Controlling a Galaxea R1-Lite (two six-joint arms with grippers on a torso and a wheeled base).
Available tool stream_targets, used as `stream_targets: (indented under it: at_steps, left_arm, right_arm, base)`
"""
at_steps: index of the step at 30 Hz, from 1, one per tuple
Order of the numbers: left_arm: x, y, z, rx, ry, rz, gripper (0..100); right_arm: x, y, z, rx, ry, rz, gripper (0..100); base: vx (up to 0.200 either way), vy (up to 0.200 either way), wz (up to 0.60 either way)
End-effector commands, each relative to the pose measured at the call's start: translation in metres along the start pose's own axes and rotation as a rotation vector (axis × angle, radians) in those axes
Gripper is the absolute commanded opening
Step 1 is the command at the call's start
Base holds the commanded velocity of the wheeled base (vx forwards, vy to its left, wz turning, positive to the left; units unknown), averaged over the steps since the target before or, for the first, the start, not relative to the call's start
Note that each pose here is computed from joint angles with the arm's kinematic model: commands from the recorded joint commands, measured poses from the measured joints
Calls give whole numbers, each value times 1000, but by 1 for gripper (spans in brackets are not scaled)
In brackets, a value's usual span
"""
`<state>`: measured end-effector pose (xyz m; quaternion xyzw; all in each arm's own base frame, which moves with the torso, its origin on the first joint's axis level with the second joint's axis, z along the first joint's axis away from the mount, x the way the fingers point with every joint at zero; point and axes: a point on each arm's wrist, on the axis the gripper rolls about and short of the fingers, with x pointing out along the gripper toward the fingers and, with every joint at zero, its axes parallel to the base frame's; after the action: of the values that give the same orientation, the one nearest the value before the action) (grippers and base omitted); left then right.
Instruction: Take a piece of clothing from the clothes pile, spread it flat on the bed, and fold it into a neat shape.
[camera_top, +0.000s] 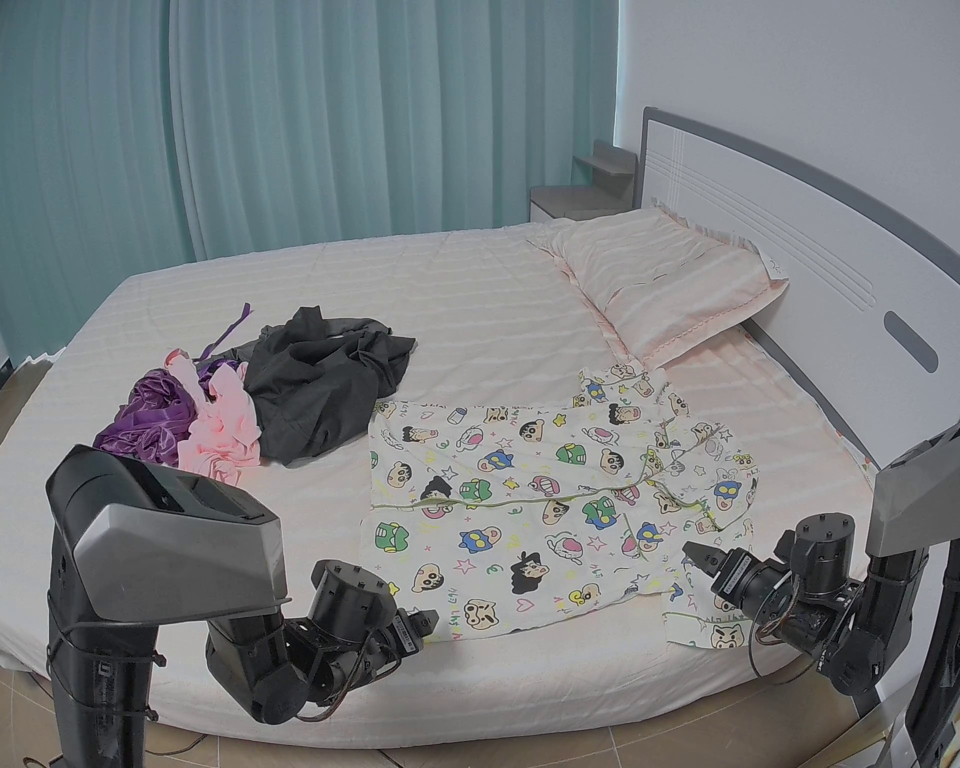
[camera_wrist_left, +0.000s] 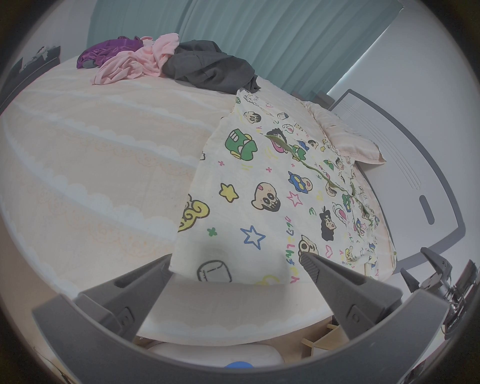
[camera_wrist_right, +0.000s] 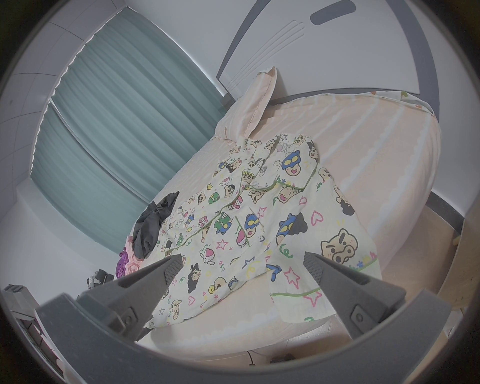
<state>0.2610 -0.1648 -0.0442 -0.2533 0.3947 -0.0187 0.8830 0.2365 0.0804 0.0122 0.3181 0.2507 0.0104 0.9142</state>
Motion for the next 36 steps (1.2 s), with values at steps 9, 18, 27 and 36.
stream_targets:
  at_steps: [9, 18, 27, 36]
  left_arm:
    - [5, 1, 3, -21, -36, 56, 0]
    - [1, 9, 22, -210, -170, 47, 0]
    - [-7, 14, 19, -227, -211, -9, 0]
    - [-2, 16, 13, -221, -192, 0, 0]
  right_arm:
    - [4, -25, 21, -24, -62, -92, 100]
    - [18, -67, 25, -112, -12, -222, 100]
    - [25, -85, 10, -215, 162, -175, 100]
    - [27, -107, 2, -296, 277, -141, 100]
  base:
    - [0, 0, 0]
    - [0, 0, 0]
    - [0, 0, 0]
    - [0, 0, 0]
